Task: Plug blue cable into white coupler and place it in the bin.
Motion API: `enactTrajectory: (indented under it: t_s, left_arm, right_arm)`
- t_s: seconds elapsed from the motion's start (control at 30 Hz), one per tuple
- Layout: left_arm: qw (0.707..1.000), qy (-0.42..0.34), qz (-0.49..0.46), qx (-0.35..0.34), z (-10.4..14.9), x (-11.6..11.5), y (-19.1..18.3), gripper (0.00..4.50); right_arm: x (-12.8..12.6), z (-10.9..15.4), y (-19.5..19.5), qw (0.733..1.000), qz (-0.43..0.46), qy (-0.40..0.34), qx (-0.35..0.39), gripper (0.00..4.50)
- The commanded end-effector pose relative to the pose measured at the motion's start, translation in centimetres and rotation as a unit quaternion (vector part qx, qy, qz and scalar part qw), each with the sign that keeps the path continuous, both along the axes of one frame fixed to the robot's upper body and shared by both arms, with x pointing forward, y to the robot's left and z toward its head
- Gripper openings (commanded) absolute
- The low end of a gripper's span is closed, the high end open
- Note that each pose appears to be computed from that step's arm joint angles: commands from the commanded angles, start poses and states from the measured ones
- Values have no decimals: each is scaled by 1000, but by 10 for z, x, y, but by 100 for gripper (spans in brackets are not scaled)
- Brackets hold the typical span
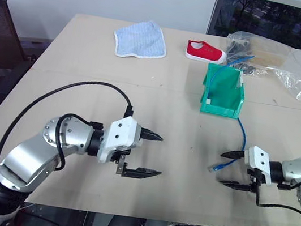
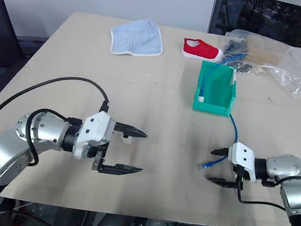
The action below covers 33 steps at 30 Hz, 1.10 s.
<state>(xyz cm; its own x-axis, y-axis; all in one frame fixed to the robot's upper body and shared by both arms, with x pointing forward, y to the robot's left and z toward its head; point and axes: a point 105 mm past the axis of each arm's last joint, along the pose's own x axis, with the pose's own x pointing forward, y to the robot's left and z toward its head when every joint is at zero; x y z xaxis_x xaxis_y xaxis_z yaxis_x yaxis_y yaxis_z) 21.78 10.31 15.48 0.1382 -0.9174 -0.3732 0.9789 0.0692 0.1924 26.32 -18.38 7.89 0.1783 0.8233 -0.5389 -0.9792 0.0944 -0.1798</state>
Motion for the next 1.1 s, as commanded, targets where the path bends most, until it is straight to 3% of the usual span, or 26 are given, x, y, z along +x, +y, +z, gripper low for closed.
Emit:
enactTrajectory:
  t_s: [0.03, 0.07, 0.17, 0.2, 0.37, 0.6, 0.83, 0.93, 1.03, 1.1]
  left_arm:
    - [1000, -6, -13, 5, 5, -4, 0, 440]
    - [1000, -6, -12, 7, 4, -3, 0, 440]
    - [1000, -11, -6, 10, 3, -2, 1, 440]
    - [1000, -12, -5, 10, 3, -2, 2, 440]
    - [1000, -26, 5, 5, 13, 5, 2, 440]
    - [998, -49, 23, 19, 25, 27, 7, 440]
    - [997, -52, 33, 35, 23, 51, 10, 440]
    - [998, -47, 31, 39, 19, 60, 7, 440]
    - [996, -62, 31, 60, 14, 74, 1, 440]
    - [997, -64, 33, 39, 19, 89, -11, 440]
  right_arm:
    - [0, 3, 4, 1000, 21, -3, -12, 232]
    - [1, 3, 7, 1000, 25, -3, -14, 163]
    - [3, 4, 17, 999, 36, -10, -16, 32]
    - [3, 4, 19, 999, 37, -12, -15, 14]
    - [13, 13, 34, 999, 32, -16, 6, 14]
    - [52, 29, 60, 999, 3, -19, 29, 14]
    - [78, 19, 66, 999, -21, -19, 23, 14]
    - [81, 20, 64, 999, -26, -29, 35, 92]
    - [85, 30, 53, 995, -62, -60, 59, 233]
    - [79, 45, 37, 986, -102, -83, 101, 328]
